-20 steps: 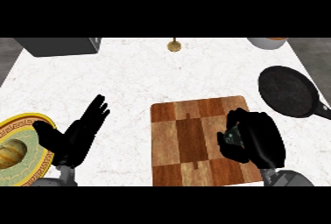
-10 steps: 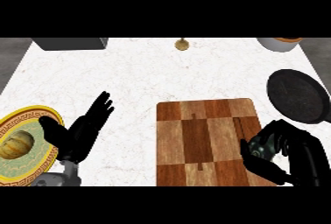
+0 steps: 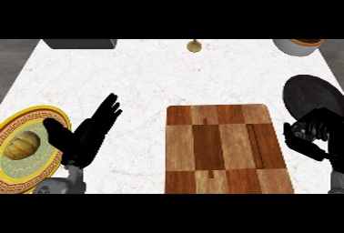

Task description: Pick the eggplant from the cutting board and place it in the pan

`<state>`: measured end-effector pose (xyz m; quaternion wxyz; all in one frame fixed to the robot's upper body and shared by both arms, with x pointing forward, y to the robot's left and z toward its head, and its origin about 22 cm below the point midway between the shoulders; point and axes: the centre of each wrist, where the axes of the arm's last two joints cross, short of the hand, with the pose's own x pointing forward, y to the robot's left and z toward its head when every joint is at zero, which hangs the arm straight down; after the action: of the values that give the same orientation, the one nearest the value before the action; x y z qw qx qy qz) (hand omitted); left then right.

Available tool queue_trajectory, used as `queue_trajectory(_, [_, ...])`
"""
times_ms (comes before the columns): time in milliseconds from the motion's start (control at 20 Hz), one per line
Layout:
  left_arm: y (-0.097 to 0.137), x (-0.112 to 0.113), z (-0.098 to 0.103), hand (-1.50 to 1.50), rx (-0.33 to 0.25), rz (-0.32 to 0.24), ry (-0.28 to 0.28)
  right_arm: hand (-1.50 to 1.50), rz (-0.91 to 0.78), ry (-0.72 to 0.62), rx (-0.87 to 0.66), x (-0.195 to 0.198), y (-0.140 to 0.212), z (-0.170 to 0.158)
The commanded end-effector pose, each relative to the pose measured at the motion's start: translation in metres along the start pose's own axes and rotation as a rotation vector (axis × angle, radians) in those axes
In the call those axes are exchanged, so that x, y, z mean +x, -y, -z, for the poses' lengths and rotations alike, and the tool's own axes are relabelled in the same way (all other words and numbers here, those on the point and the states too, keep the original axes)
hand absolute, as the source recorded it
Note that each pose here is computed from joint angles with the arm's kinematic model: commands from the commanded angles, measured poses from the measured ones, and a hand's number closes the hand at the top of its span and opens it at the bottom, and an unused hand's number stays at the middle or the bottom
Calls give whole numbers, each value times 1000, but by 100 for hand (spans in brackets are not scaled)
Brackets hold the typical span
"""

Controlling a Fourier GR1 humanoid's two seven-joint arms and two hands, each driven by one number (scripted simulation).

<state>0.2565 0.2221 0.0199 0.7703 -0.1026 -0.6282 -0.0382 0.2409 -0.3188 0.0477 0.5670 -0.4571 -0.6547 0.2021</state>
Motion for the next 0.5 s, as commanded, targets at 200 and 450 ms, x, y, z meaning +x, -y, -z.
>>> queue_trajectory(200, [5,-13,6,0,-14,-9,0,150,-71,-52,-193,-59,-23,45])
queue_trajectory(450, [17,8,-1,0,-47,13,23,150,-29,-123,-301,-71,-27,91])
